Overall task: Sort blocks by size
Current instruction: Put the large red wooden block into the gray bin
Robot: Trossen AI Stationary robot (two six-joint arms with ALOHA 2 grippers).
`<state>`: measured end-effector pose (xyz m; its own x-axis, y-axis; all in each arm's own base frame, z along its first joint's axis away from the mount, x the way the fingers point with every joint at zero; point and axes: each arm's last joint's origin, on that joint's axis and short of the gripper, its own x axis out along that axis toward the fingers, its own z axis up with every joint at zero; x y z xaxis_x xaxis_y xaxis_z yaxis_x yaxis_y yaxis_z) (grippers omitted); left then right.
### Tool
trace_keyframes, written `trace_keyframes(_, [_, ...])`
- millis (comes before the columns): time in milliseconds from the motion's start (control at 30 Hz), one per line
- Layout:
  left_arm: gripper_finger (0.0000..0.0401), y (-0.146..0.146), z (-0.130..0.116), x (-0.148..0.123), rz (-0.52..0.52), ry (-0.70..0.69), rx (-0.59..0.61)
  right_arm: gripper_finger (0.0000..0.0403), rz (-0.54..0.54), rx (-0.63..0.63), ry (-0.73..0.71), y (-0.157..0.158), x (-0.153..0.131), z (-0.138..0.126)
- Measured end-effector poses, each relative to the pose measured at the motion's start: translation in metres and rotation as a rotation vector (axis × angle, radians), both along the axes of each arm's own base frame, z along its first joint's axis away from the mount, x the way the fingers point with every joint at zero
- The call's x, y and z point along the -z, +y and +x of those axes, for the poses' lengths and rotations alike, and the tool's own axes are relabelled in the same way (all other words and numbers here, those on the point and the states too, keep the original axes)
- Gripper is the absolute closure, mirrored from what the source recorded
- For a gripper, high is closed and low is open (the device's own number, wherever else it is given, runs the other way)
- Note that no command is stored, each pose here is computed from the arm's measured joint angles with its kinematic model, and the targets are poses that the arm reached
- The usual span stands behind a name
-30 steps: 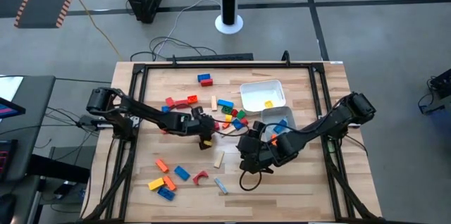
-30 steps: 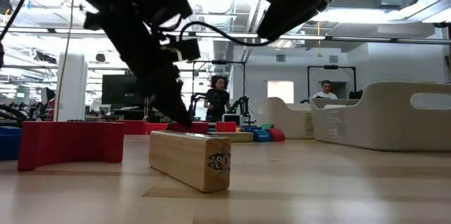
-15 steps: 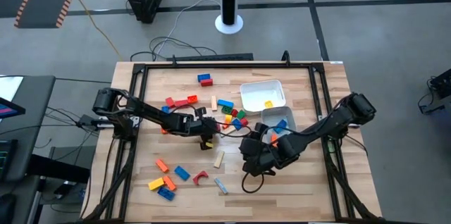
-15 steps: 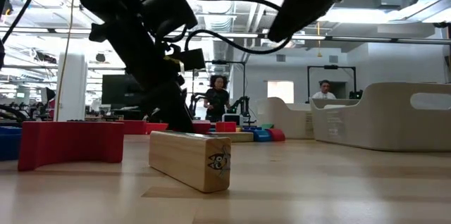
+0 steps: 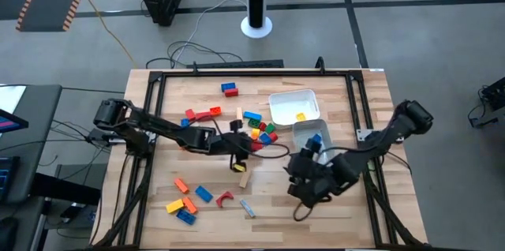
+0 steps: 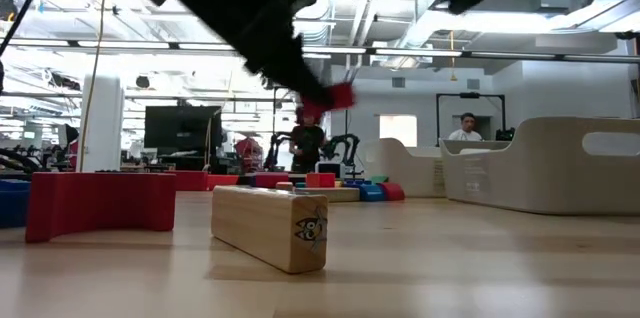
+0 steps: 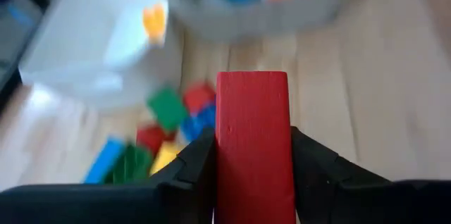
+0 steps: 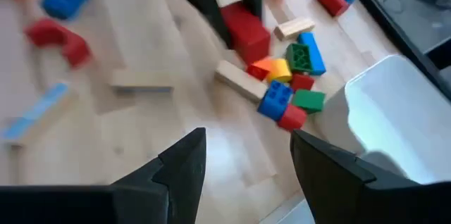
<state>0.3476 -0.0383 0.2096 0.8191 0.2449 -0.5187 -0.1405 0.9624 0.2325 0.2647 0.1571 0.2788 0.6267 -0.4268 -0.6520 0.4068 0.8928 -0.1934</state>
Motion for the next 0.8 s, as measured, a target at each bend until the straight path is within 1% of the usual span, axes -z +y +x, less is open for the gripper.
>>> trace_keyframes(67, [0.0276,0.000,0.011,-0.005,-0.001,-0.047,0.029,0.0168,-0.013,-0.001,-0.015,0.003,-0.005,-0.010])
trace_keyframes(100, [0.0276,0.000,0.015,-0.004,-0.002,-0.050,0.044,0.0168,-0.013,-0.008,-0.023,0.006,-0.007,-0.014])
trace_keyframes(267, [0.0276,0.007,0.045,-0.005,-0.022,-0.128,0.084,0.0168,0.010,-0.041,-0.065,0.014,-0.018,-0.030])
trace_keyframes(333, [0.0273,0.010,0.058,-0.001,-0.025,-0.174,0.081,0.0168,0.008,-0.061,-0.061,0.016,-0.021,-0.037])
trace_keyframes(433, [0.0272,0.014,0.077,0.007,-0.007,-0.208,0.082,0.0168,-0.008,-0.072,-0.049,0.014,-0.026,-0.048])
trace_keyframes(533, [0.0271,0.016,0.097,0.009,0.001,-0.231,0.080,0.0168,-0.044,-0.011,-0.098,0.009,-0.031,-0.058])
trace_keyframes(633, [0.0270,0.018,0.116,0.012,0.004,-0.240,0.098,0.0168,-0.096,0.043,-0.127,0.007,-0.030,-0.069])
trace_keyframes(800, [0.0269,0.022,0.152,0.017,-0.016,-0.273,0.129,0.0168,-0.103,0.098,-0.144,0.008,-0.021,-0.087])
